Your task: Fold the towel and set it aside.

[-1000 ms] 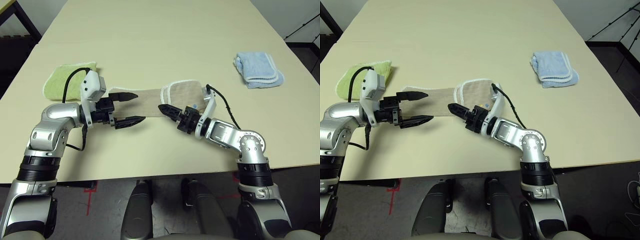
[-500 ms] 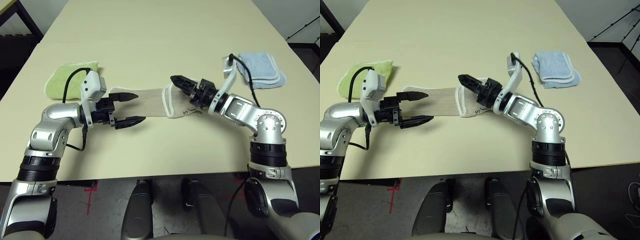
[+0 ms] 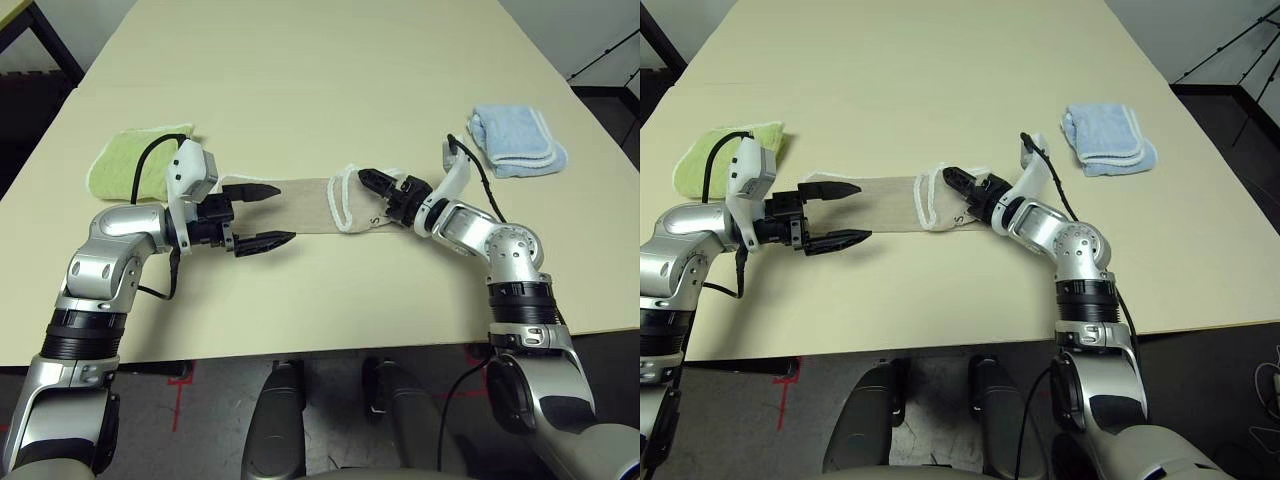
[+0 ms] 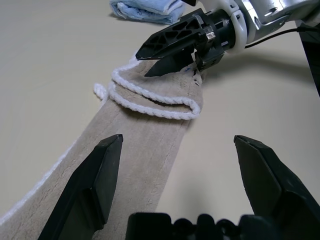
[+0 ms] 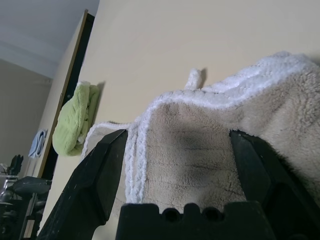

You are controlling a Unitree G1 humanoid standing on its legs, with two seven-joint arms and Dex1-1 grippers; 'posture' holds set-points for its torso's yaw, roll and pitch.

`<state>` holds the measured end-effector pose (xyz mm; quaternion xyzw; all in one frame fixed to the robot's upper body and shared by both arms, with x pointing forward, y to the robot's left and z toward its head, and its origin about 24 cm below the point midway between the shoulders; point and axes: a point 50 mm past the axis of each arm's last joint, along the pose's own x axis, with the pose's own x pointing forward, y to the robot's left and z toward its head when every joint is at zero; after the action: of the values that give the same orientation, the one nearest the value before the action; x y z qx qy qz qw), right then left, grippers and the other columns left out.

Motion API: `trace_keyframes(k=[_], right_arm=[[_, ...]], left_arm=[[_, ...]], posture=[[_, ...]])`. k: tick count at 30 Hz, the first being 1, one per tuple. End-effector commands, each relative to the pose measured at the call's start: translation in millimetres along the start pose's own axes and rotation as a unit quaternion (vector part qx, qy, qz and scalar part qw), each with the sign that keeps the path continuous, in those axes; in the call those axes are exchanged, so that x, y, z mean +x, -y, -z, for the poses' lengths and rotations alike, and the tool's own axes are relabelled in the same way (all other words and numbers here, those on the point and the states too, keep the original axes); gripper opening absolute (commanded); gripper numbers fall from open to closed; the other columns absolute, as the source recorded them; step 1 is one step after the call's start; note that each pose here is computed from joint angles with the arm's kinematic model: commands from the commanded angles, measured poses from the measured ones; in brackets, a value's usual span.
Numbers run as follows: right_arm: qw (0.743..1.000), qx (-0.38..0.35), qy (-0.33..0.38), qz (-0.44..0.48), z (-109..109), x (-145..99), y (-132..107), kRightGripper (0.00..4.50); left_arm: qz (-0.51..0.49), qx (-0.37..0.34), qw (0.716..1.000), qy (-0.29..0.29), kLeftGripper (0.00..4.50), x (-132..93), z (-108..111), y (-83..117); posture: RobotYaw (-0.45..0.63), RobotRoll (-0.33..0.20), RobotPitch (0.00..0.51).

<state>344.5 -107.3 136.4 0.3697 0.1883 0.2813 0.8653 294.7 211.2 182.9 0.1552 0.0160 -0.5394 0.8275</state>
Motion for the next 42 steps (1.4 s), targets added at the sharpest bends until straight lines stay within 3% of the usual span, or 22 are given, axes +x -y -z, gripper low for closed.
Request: trace_keyframes(k=[1,9,13,17,24,31,37,42], right_arm=[[1.0,-0.007,-0.001,0.014,-0.3,-4.8,7.9,4.48],[0.987,-0.131,0.066,-0.069,-46.4,-35.0,-27.3,4.48],[0.952,-0.29,0.063,-0.079,-52.7,-51.6,-33.8,4.48],[0.914,-0.392,0.055,-0.086,-49.1,-64.5,-27.8,4.48],[0.894,-0.43,0.066,-0.107,-39.7,-91.6,-12.1,4.48],[0.874,-0.464,0.051,-0.136,-11.8,-114.5,12.3,4.48],[0.857,-0.491,0.048,-0.152,7.8,-121.9,33.2,4.48],[0.846,-0.506,0.052,-0.157,8.1,-120.6,40.6,4.48]], left_arm=[[-0.019,0.009,1.0,0.015,4.5,-0.5,-8.4,-2.2],[-0.147,-0.031,0.984,0.098,4.5,0.6,-34.5,-20.7],[-0.224,-0.089,0.963,0.117,4.5,-6.8,-35.5,-25.2],[-0.27,-0.125,0.948,0.117,4.5,-11.8,-27.1,-23.6],[-0.311,-0.186,0.927,0.1,4.5,-19.8,-2.6,-9.6],[-0.331,-0.218,0.916,0.068,4.5,-27.3,13.9,-2.5],[-0.354,-0.229,0.905,0.051,4.5,-29.5,22.1,-4.8],[-0.363,-0.235,0.901,0.03,4.5,-31.1,24.1,-1.7]], posture=[[0.19,0.0,0.191],[0.19,0.0,0.189],[0.2,0.0,0.186],[0.21,0.0,0.183],[0.22,0.0,0.172],[0.21,0.0,0.168],[0.21,0.0,0.168],[0.21,0.0,0.17]])
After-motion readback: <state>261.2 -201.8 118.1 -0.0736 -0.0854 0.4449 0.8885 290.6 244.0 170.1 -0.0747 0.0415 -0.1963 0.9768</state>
